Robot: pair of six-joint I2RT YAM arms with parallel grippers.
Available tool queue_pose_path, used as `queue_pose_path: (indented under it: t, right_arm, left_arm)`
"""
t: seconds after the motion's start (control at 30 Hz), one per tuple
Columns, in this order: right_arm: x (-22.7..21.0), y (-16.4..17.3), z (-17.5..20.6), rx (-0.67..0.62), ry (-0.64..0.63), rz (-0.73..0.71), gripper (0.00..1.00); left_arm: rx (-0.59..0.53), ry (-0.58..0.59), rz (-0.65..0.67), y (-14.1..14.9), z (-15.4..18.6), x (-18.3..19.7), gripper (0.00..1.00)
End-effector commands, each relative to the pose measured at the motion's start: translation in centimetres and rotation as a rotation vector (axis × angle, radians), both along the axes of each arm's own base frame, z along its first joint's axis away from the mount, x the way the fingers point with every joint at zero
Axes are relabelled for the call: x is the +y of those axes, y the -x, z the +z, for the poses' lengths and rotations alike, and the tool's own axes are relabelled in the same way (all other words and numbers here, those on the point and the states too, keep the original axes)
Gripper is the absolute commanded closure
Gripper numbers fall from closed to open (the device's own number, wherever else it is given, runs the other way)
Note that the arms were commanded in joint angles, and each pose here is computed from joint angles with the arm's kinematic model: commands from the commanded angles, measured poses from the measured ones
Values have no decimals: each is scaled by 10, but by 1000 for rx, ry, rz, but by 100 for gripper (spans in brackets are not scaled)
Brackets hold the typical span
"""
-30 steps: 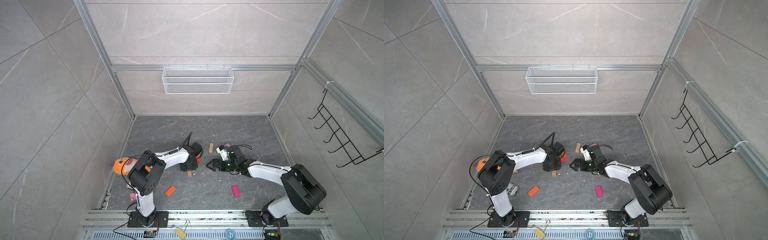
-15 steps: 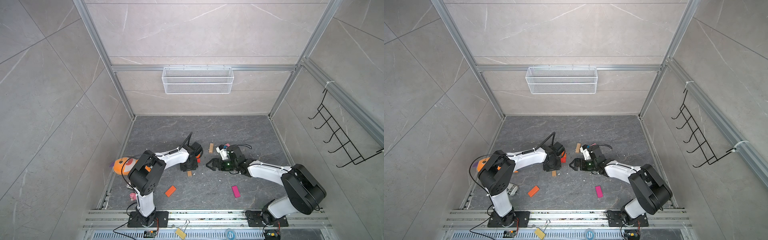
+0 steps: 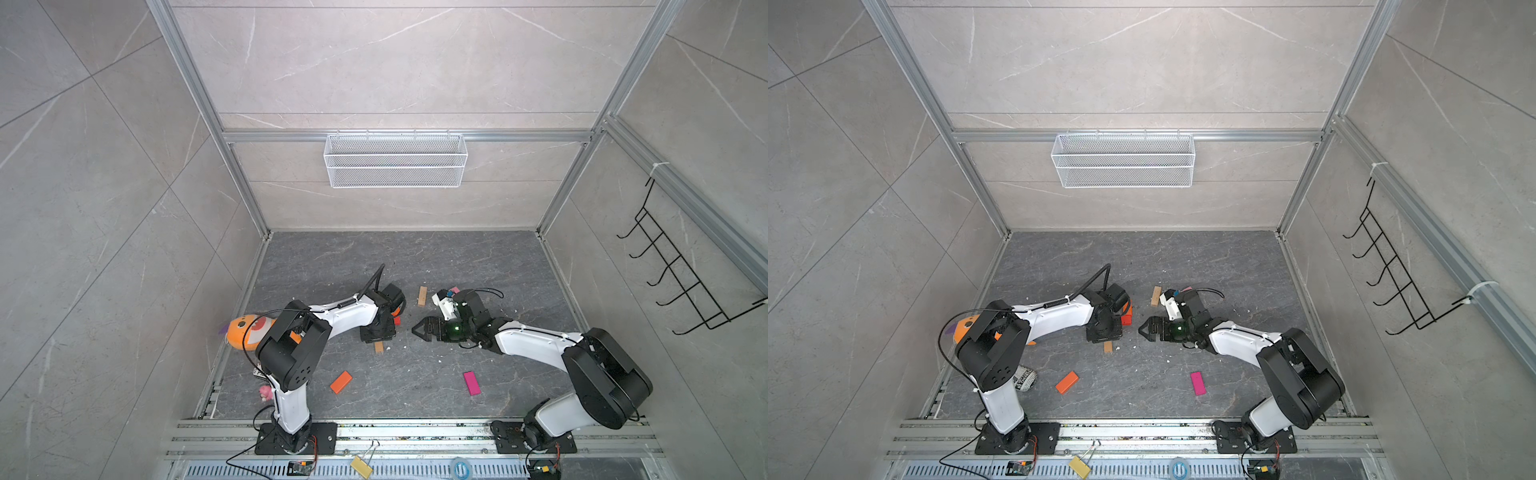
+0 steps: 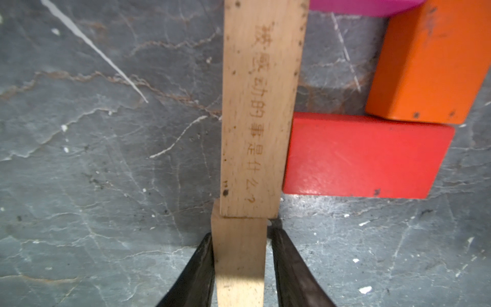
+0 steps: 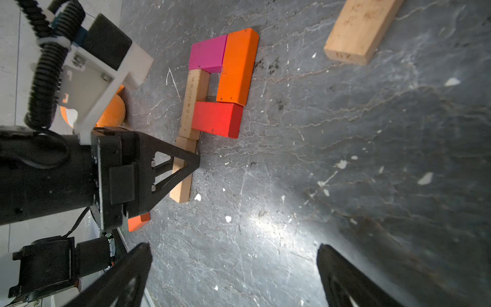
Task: Assemble the letter p with building blocks
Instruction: Assemble the building block at the center of the board.
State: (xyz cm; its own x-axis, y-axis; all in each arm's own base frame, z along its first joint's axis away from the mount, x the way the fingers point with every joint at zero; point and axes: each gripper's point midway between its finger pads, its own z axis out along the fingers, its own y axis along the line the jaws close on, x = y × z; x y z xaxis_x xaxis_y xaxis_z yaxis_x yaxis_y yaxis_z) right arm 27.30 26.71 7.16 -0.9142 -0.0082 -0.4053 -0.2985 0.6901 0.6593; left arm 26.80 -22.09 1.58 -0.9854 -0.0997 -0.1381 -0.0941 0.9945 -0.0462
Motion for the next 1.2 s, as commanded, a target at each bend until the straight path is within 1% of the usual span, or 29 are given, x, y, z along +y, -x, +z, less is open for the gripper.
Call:
queue_pose_path:
  t: [0.0,0.3,0.93,1.17]
  right_arm:
    - [8,3,13,-36,-42,37,0]
    - [10,4,19,-52,-74,45,0]
    - [10,4,16,-42,-64,44,0]
    - [10,4,15,-40,-55,44,0]
  left_arm:
    - [25,26,-21,1,-16,-6,61]
    - [25,37,-26,1,-17,-8,61]
    - [22,33,-33,-1,-19,-9,58]
    - [7,45,-34,-1,-16,-10,59]
